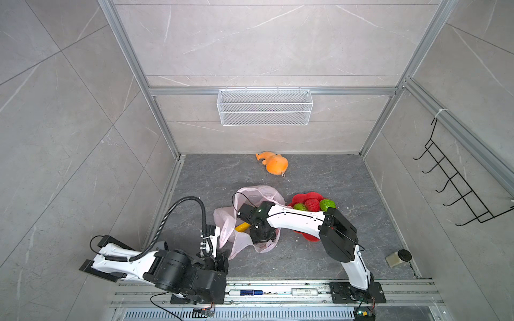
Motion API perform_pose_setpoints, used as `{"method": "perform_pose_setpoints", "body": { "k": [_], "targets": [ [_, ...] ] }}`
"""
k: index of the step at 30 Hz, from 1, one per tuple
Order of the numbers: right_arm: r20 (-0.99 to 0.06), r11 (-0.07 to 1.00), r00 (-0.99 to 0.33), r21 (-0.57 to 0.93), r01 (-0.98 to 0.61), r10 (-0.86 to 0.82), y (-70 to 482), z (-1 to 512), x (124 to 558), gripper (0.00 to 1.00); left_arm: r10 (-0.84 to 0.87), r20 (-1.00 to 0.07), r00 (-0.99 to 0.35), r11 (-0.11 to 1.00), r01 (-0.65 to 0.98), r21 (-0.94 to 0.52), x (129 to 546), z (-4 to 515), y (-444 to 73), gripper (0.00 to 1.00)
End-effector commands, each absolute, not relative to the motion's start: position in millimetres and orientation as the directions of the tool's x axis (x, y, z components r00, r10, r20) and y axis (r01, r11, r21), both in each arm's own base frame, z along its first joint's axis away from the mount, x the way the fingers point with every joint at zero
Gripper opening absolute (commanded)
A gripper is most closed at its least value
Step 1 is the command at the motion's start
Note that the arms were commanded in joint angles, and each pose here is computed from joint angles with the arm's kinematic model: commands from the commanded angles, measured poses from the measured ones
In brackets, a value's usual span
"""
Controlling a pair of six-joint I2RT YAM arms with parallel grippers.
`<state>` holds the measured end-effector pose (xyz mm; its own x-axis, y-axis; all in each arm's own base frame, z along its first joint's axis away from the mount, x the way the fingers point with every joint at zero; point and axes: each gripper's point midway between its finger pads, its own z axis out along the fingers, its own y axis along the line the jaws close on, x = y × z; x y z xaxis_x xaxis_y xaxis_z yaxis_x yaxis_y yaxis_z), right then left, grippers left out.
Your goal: Take the fake fruits out of the plastic bag
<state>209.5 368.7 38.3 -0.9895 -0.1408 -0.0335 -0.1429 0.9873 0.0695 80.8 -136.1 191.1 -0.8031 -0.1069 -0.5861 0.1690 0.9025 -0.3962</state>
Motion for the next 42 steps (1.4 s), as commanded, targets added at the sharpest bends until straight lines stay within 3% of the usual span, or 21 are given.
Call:
{"method": "perform_pose_setpoints", "body": {
  "k": [1, 7, 14, 23, 26, 35, 42],
  "targets": [
    [-0.078, 0.988, -0.995, 0.142, -0.067, -0.057, 368, 60, 231, 0.49, -0.111, -0.520, -0.847, 0.904, 0.131, -0.406, 68, 175, -147, 0.00],
    [-0.098, 0.979, -0.995, 0.203, -0.004, 0.016, 364, 70, 274, 0.50, -0.057, -0.500, -0.864, 0.922, 0.147, -0.359, 55, 154, -167, 0.00],
    [-0.067, 0.962, -0.995, 0.267, 0.052, 0.073, 374, 68, 293, 0.51, -0.006, -0.468, -0.884, 0.922, 0.175, -0.344, 38, 132, -190, 0.00],
    [-0.190, 0.978, -0.982, 0.204, -0.051, -0.011, 377, 93, 312, 0.50, -0.044, -0.542, -0.840, 0.902, 0.200, -0.383, 54, 143, -183, 0.00],
    [-0.224, 0.973, -0.974, 0.212, -0.090, -0.041, 387, 97, 317, 0.46, -0.057, -0.568, -0.821, 0.893, 0.212, -0.396, 60, 147, -180, 0.00],
    [-0.255, 0.951, -0.959, 0.246, -0.185, -0.120, 424, 87, 314, 0.41, -0.078, -0.599, -0.797, 0.882, 0.225, -0.414, 70, 152, -170, 0.00],
    [-0.261, 0.936, -0.955, 0.283, -0.212, -0.137, 452, 76, 317, 0.46, -0.066, -0.600, -0.797, 0.883, 0.233, -0.407, 68, 139, -172, 0.00]
  ]
}}
